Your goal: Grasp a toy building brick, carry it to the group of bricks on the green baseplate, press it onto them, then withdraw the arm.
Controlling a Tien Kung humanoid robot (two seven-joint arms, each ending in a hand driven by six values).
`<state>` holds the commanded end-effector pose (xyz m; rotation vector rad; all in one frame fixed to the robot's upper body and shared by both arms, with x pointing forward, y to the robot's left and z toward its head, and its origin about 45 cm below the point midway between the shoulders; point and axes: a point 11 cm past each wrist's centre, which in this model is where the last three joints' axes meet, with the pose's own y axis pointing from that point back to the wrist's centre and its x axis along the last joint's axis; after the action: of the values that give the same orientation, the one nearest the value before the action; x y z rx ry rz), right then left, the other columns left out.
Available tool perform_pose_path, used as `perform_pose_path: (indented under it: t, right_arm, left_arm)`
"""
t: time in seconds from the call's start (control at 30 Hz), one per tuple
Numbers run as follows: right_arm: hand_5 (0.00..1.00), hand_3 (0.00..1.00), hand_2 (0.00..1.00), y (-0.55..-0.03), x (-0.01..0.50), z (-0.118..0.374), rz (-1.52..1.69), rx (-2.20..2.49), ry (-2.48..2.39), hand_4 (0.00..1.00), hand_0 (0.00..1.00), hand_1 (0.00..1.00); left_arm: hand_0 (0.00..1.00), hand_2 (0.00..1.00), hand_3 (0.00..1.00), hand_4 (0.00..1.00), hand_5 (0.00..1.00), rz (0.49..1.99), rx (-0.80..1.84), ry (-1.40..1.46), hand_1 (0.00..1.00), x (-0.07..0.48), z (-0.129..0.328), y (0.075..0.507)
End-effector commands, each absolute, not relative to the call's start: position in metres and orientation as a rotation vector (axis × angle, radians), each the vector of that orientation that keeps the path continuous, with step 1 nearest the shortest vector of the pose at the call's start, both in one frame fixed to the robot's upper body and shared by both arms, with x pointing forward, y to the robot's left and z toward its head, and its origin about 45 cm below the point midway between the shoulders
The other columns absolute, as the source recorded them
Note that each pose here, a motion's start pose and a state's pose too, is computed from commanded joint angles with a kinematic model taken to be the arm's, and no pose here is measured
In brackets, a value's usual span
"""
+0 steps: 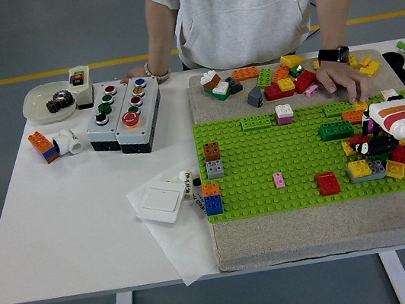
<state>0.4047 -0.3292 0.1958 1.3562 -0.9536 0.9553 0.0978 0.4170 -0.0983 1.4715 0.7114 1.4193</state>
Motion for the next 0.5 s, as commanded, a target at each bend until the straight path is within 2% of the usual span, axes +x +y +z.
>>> perform_pose_path:
  t: [0.07,0.1,0.5]
  right_arm:
    - [0.574,0.511,0.499,-0.3295,0.4051,0.1962,0.958,1.353,-0.95,0.908,0.2,0.395]
    - [0.602,0.528,0.531,-0.3297,0.4053,0.1965,0.959,1.352,-0.951,0.96,0.209,0.407]
    - [0.624,0.533,0.542,-0.3306,0.4081,0.2044,0.972,1.341,-0.978,0.981,0.198,0.402]
  left_arm:
    - [0.753,0.741,0.589,0.614,0.642,1.42,1.471,0.712,0.748,0.098,-0.0983,0.4169]
    - [0.753,0.741,0.588,0.614,0.643,1.42,1.47,0.711,0.748,0.098,-0.0983,0.4168]
    - [0.752,0.741,0.589,0.613,0.642,1.424,1.468,0.711,0.748,0.0986,-0.0981,0.4171]
